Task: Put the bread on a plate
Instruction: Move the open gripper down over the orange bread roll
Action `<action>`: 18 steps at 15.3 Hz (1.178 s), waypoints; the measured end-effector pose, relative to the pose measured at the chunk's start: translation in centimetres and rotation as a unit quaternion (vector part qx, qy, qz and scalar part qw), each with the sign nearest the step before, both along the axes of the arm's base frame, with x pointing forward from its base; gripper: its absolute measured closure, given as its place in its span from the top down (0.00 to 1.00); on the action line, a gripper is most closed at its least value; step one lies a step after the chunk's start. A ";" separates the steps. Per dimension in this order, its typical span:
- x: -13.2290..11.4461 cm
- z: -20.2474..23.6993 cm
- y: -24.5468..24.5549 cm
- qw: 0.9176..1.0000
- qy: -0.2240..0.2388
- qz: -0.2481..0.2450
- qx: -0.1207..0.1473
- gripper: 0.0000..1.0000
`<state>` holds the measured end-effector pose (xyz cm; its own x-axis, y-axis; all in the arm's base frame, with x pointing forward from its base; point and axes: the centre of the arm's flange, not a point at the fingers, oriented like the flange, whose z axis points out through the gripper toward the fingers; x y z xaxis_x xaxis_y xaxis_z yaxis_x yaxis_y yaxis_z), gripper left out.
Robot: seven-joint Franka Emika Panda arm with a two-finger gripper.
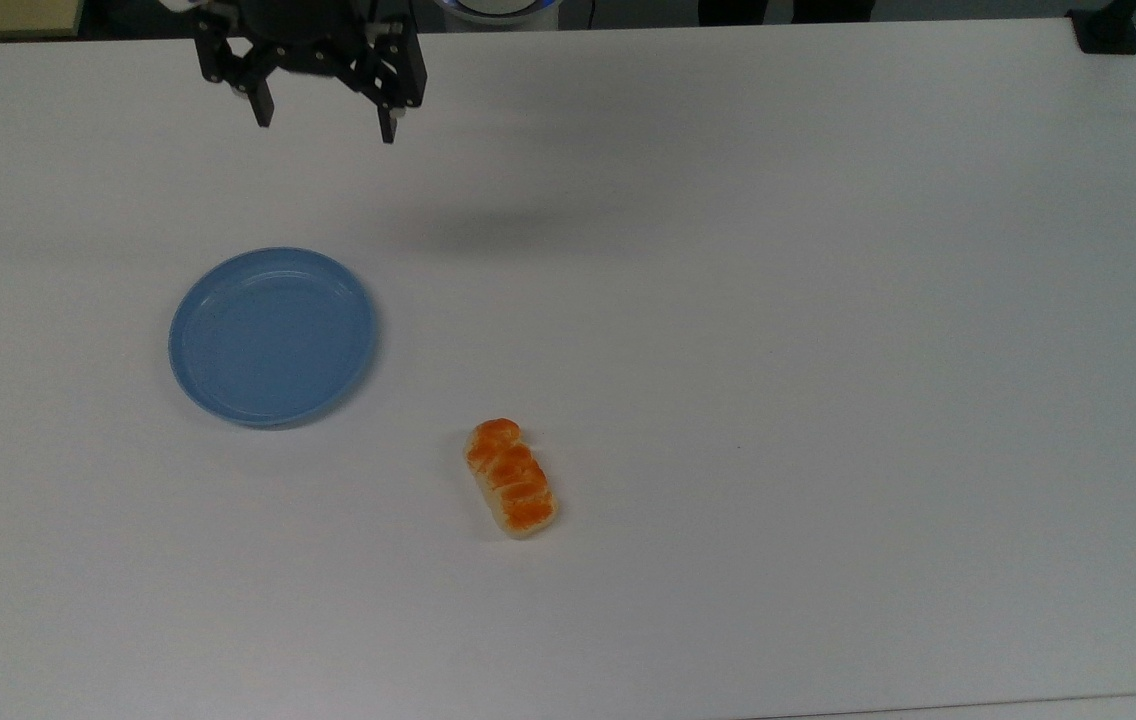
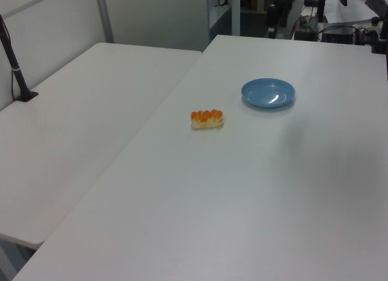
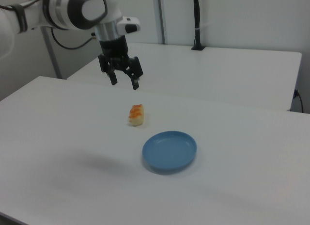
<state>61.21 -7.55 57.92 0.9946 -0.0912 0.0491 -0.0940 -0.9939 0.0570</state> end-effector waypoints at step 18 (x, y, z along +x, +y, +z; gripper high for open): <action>9.9 -10.3 8.8 0.982 -0.021 0.184 -0.037 1.00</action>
